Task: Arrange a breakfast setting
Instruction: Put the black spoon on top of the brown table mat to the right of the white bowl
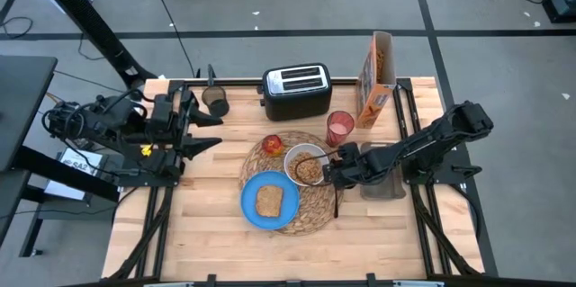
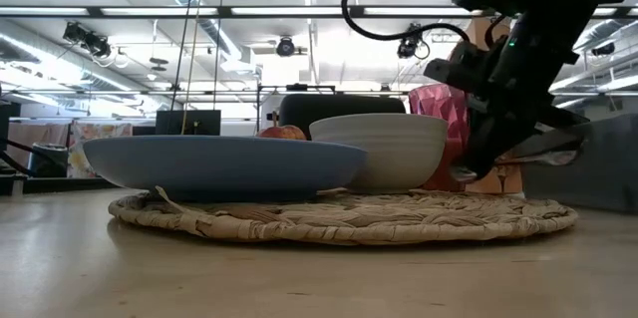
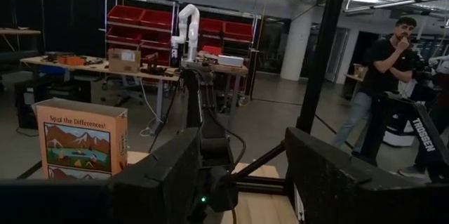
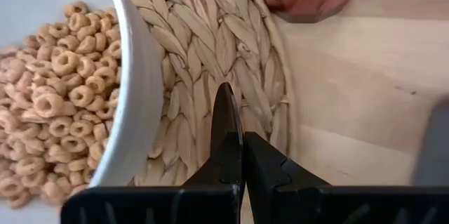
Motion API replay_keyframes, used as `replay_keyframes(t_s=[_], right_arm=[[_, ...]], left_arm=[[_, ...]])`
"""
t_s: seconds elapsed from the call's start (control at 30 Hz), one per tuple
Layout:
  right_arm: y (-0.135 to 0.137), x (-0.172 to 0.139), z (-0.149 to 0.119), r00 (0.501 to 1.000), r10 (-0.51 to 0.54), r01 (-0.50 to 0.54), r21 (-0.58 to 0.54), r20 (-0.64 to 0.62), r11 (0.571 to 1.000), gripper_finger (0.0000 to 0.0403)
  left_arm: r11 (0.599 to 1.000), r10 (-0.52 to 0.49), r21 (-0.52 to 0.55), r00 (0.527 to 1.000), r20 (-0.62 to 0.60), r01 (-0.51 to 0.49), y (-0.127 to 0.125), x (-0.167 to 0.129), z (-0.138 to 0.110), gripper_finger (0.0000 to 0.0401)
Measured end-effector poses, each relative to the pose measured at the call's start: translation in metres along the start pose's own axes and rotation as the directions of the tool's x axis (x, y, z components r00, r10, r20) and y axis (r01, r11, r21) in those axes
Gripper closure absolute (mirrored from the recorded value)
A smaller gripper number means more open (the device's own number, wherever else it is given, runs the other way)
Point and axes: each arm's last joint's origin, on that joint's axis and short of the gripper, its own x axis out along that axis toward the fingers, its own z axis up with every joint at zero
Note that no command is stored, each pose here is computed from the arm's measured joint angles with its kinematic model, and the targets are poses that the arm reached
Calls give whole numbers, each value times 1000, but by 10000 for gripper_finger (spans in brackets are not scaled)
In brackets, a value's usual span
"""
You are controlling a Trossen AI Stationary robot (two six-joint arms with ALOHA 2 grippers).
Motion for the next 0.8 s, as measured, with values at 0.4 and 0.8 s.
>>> replay_keyframes(t_s=[0.4,0.8], right_arm=[[-1,10,-3,999,-40,40,-28,-2,999,387],[0,12,1,999,-41,40,-19,-25,999,352]], left_arm=[[1000,1,4,1000,-12,-1,0,0,-1,184],[1000,2,7,1000,-21,-2,0,0,-2,184]])
